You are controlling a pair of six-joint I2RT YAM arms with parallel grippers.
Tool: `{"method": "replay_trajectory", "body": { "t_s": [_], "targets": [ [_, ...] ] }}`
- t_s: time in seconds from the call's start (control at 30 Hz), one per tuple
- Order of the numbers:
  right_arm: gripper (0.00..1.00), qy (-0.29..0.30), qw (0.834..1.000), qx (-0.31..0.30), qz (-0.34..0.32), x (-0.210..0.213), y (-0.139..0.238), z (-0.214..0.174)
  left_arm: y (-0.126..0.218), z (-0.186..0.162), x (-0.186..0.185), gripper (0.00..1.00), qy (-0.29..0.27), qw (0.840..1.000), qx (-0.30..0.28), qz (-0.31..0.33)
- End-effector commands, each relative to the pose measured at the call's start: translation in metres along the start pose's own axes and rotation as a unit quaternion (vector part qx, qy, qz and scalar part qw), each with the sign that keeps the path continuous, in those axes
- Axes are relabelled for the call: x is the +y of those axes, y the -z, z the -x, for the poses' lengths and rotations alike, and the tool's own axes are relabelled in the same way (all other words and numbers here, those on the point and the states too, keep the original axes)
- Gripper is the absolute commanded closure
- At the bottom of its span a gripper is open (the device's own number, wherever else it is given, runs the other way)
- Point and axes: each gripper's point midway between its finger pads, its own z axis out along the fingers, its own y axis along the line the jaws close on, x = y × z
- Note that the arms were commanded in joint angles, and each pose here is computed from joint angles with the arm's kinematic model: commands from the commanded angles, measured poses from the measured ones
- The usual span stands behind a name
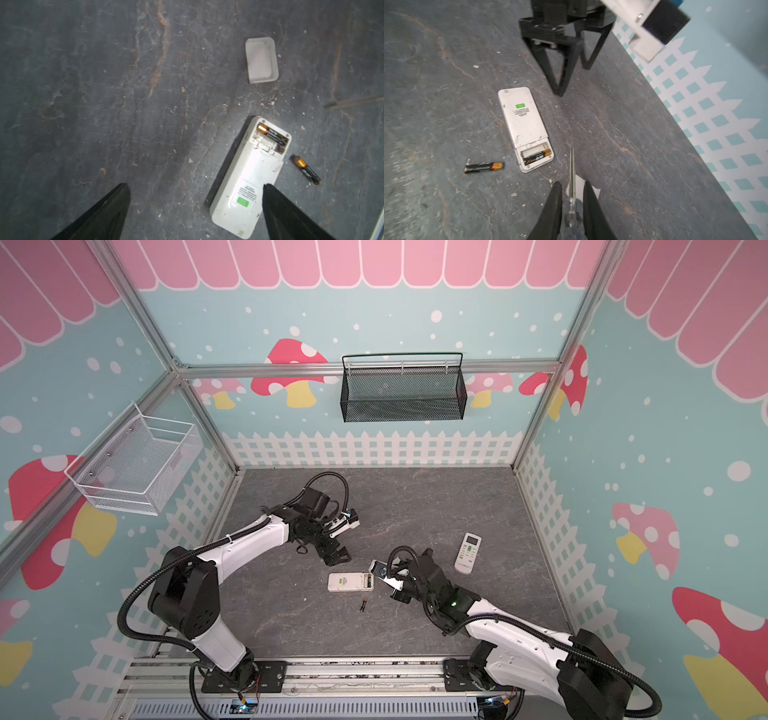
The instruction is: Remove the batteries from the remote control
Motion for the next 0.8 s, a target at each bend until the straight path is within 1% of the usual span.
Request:
{"method": "replay_trajectory", "body": {
  "t_s": [0.0, 0.07, 0.17, 0.27, 0.37, 0.47, 0.53, 0.63, 0.77],
  "targets": [
    [1.0, -0.006, 0.994, 0.019, 0.106, 0.036, 0.0, -0.005, 0.015, 0.014, 0.028, 0.01, 0.075, 0.994, -0.049, 0.057],
    [1.0, 0.004, 0.99, 0.028, 0.139, 0.047, -0.002, -0.009, 0.023, 0.009, 0.053, 0.01, 0.113, 0.987, -0.063, 0.094],
    [1.0, 0.012, 0.985, 0.049, 0.166, 0.055, -0.006, -0.018, 0.031, 0.0, 0.076, 0.0, 0.145, 0.979, -0.073, 0.126],
    [1.0, 0.017, 0.981, 0.059, 0.182, 0.063, -0.01, -0.026, 0.038, -0.005, 0.085, 0.0, 0.17, 0.973, -0.086, 0.13],
    [1.0, 0.017, 0.98, 0.07, 0.186, 0.065, -0.014, -0.033, 0.043, -0.008, 0.088, 0.0, 0.18, 0.971, -0.094, 0.125],
    [1.0, 0.017, 0.983, 0.075, 0.167, 0.06, -0.022, -0.036, 0.047, -0.009, 0.091, 0.0, 0.18, 0.97, -0.097, 0.129],
    [1.0, 0.022, 0.986, 0.085, 0.138, 0.051, -0.029, -0.042, 0.048, -0.01, 0.092, 0.0, 0.18, 0.97, -0.1, 0.128],
    [1.0, 0.03, 0.987, 0.11, 0.112, 0.039, -0.042, -0.048, 0.053, -0.013, 0.098, 0.0, 0.191, 0.967, -0.103, 0.132],
    [1.0, 0.045, 0.989, 0.116, 0.08, 0.026, -0.058, -0.049, 0.056, -0.013, 0.099, 0.0, 0.189, 0.967, -0.107, 0.132]
  ]
}}
